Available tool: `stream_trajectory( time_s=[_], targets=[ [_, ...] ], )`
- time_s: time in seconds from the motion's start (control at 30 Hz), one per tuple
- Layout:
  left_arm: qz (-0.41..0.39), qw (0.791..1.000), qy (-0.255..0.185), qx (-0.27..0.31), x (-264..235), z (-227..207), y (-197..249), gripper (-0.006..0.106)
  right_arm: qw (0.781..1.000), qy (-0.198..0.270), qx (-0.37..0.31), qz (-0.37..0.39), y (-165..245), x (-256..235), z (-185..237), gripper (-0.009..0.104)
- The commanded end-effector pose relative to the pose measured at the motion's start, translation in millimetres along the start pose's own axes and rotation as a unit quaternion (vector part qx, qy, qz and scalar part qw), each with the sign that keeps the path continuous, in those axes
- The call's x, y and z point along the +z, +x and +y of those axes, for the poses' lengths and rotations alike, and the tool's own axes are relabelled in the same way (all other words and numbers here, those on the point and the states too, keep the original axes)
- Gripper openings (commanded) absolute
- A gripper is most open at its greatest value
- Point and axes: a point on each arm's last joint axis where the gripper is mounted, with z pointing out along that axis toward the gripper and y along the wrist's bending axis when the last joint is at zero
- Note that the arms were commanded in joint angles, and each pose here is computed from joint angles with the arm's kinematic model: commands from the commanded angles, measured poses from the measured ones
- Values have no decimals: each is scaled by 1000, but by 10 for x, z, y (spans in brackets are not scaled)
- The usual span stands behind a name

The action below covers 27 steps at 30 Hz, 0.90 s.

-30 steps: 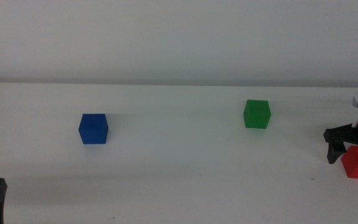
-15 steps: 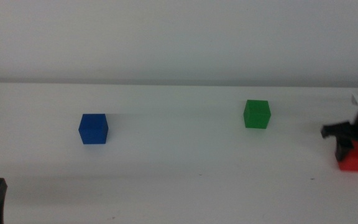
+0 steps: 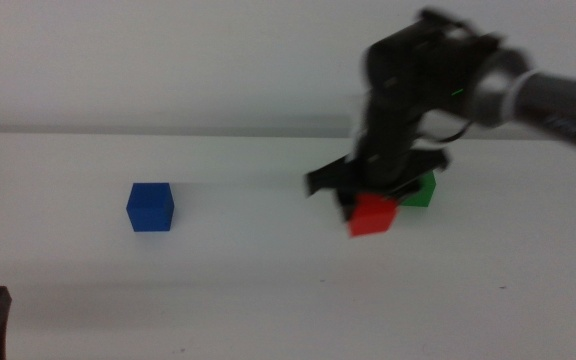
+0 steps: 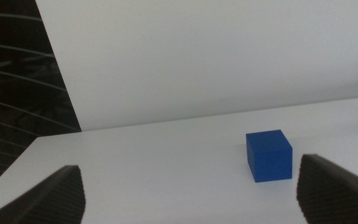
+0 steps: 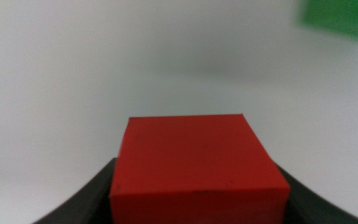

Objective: Stack red cubes first, then green, then blue cubes in a specific spot.

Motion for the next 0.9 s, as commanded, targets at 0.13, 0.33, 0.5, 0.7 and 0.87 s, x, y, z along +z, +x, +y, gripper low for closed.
stream_trajectory(
  time_s=[0.13,0.33,0.5,0.7,0.87],
  targets=[
    [-9,1000,1,-2,-5,-12,103,91,998,24,23,47,168,154,358,13],
    [-9,1000,1,-2,-5,-12,103,91,998,-12,37,39,162,266,509,13],
    [-9,1000,1,-2,-5,-12,103,91,999,-8,31,40,163,376,556,13],
    [-9,1000,1,-2,-5,-12,103,91,999,-7,26,21,130,396,564,13],
    [-9,1000,1,-2,-5,-12,103,91,999,-13,23,18,126,416,587,13]
  ],
)
